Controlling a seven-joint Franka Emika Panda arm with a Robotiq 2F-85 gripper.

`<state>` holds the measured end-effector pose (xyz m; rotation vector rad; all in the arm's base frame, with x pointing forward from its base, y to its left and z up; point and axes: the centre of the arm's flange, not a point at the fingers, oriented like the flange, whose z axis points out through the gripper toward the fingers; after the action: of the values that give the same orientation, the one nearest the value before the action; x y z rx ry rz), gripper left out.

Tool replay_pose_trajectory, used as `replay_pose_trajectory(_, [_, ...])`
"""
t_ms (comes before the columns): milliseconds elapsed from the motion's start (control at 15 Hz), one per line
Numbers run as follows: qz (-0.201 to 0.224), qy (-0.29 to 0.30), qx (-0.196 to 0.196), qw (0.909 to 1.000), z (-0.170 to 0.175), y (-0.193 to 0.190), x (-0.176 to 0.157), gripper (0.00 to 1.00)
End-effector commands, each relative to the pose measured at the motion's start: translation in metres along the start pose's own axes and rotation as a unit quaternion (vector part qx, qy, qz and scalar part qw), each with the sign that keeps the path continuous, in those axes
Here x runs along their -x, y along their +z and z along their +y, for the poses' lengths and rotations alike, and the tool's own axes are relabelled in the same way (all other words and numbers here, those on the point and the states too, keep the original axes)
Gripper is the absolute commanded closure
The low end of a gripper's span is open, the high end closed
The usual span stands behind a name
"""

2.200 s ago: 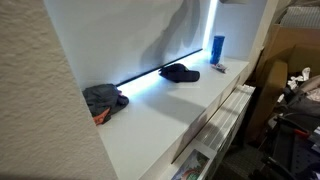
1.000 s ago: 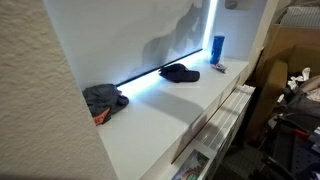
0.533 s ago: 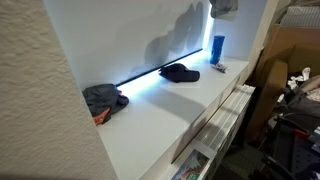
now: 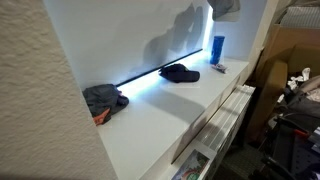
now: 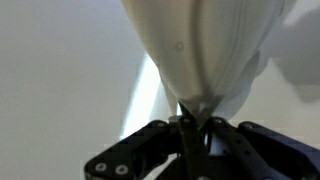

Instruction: Put the grey cap at the edge on top of the blue thing

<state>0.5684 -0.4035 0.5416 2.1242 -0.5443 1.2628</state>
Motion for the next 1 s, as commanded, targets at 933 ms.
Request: replay_pose_trajectory(933, [-0.076, -0.021, 0.020, 0.9967, 0.001, 0.006, 0.015, 0.90])
